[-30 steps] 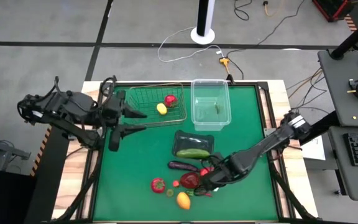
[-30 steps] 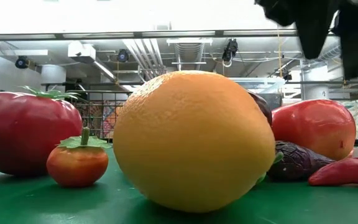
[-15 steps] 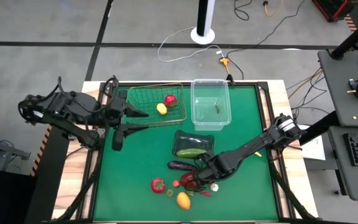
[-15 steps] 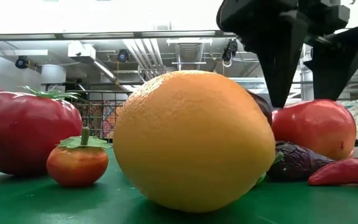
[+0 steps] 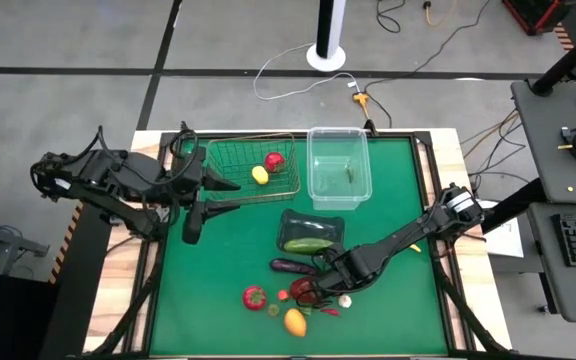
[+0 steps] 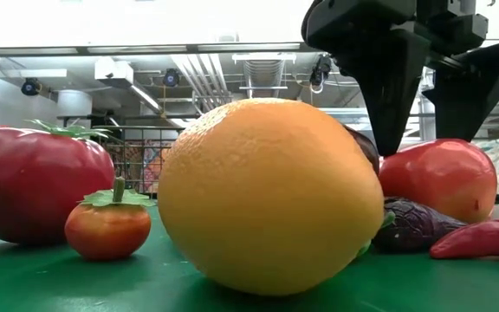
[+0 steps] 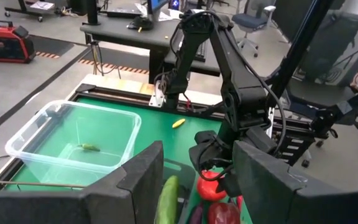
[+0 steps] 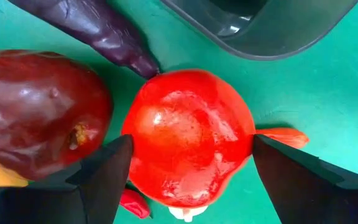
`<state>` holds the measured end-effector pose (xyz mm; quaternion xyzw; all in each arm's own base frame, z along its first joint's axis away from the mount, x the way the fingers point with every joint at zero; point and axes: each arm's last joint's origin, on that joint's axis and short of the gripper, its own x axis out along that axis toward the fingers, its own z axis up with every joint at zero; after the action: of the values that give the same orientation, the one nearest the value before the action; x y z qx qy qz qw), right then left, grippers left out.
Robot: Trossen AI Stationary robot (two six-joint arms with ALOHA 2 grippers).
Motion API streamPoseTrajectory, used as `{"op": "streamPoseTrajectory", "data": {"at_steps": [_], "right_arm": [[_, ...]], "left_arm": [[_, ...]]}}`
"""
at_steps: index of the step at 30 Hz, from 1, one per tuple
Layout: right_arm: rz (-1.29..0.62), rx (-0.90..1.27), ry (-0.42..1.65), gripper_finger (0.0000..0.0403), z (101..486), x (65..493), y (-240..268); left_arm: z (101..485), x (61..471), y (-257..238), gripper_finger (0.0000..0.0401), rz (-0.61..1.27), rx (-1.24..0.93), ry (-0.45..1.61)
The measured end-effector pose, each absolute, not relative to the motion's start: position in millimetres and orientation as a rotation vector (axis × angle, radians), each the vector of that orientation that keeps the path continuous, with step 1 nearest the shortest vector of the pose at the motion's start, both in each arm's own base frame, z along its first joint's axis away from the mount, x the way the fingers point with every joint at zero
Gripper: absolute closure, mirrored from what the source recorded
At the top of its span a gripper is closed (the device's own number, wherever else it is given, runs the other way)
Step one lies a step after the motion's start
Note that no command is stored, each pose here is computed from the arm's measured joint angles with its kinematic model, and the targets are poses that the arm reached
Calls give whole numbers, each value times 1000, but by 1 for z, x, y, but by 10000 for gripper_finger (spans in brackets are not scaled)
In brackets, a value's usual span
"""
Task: Sort produce into baskets
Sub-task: Put the apple into the wire basket
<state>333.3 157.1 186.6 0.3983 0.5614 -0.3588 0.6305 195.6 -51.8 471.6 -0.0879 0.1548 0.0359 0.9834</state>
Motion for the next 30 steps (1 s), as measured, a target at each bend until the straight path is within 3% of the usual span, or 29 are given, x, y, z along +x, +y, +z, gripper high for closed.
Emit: {"op": "streamPoseTrajectory", "data": {"at_steps": [11, 30], "right_arm": [[-811, 907, 1255, 190, 197, 329, 155], [-833, 900, 1264, 288, 236, 304, 143]], "left_arm": [[470, 196, -52, 225, 74, -173, 323], [469, 196, -52, 225, 75, -163, 332]]}}
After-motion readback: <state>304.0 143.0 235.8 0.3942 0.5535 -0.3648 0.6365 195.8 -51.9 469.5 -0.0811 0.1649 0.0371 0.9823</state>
